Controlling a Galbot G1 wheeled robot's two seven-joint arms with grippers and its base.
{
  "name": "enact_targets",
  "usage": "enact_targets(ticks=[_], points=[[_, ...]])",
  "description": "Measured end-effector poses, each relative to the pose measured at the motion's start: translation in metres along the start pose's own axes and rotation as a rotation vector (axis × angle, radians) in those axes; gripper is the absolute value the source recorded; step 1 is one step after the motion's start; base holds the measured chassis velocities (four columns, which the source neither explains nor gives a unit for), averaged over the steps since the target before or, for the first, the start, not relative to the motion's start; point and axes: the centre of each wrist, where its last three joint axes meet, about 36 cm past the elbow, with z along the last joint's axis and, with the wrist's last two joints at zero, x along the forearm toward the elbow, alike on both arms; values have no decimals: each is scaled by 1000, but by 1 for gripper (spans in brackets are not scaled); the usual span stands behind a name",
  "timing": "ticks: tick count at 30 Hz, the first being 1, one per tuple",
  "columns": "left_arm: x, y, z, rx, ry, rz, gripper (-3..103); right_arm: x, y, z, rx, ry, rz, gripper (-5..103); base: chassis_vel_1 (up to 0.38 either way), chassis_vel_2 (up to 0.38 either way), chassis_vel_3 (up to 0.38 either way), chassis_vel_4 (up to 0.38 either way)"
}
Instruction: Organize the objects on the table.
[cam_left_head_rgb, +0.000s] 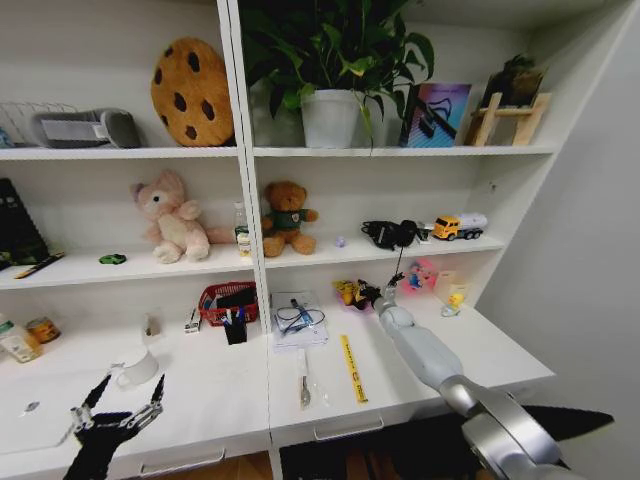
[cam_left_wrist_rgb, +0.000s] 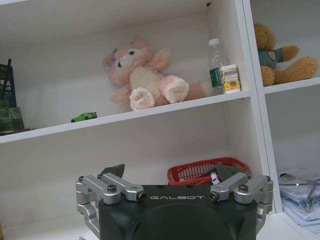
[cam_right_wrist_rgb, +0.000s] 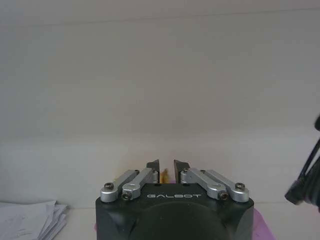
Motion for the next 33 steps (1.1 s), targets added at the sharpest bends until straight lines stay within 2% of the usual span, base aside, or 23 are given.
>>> enact_targets(ticks=[2, 4, 5, 7, 8, 10, 11, 13, 14, 15, 16, 18, 19, 21, 22, 27, 28, 31, 33], points=[[0, 0, 0, 0, 0, 0, 100, 6, 0, 9, -12, 3, 3, 30, 0, 0, 0, 0], [0, 0, 0, 0, 0, 0, 100, 8, 0, 10, -13, 3, 3, 30, 0, 0, 0, 0], [0, 0, 0, 0, 0, 0, 100, 14, -2, 13, -11, 0, 3, 35, 0, 0, 0, 0], [0, 0, 0, 0, 0, 0, 100, 26, -8, 16, 12, -3, 0, 46, 0, 0, 0, 0], [0, 0, 0, 0, 0, 0, 100, 26, -8, 16, 12, -3, 0, 46, 0, 0, 0, 0], [0, 0, 0, 0, 0, 0, 100, 48, -27, 17, 71, -10, 3, 57, 0, 0, 0, 0], [0, 0, 0, 0, 0, 0, 100, 48, -27, 17, 71, -10, 3, 57, 0, 0, 0, 0], [0, 0, 0, 0, 0, 0, 100, 84, -46, 13, 120, -34, 14, 68, 0, 0, 0, 0], [0, 0, 0, 0, 0, 0, 100, 84, -46, 13, 120, -34, 14, 68, 0, 0, 0, 0], [0, 0, 0, 0, 0, 0, 100, 100, -47, 11, 129, -61, 25, 73, 0, 0, 0, 0], [0, 0, 0, 0, 0, 0, 100, 100, -47, 11, 129, -61, 25, 73, 0, 0, 0, 0], [0, 0, 0, 0, 0, 0, 100, 144, -41, 11, 106, -80, 44, 84, 0, 0, 0, 0], [0, 0, 0, 0, 0, 0, 100, 144, -41, 11, 106, -80, 44, 84, 0, 0, 0, 0], [0, 0, 0, 0, 0, 0, 100, 203, -39, 9, 87, -81, 67, 97, 0, 0, 0, 0], [0, 0, 0, 0, 0, 0, 100, 203, -39, 9, 87, -81, 67, 97, 0, 0, 0, 0], [0, 0, 0, 0, 0, 0, 100, 275, -19, -4, 95, -130, 106, 100, 0, 0, 0, 0], [0, 0, 0, 0, 0, 0, 100, 275, -19, -4, 95, -130, 106, 100, 0, 0, 0, 0], [0, 0, 0, 0, 0, 0, 100, 336, 0, -28, 96, -178, 115, 100, 0, 0, 0, 0], [0, 0, 0, 0, 0, 0, 100, 348, 7, -34, 97, -189, 108, 100, 0, 0, 0, 0]])
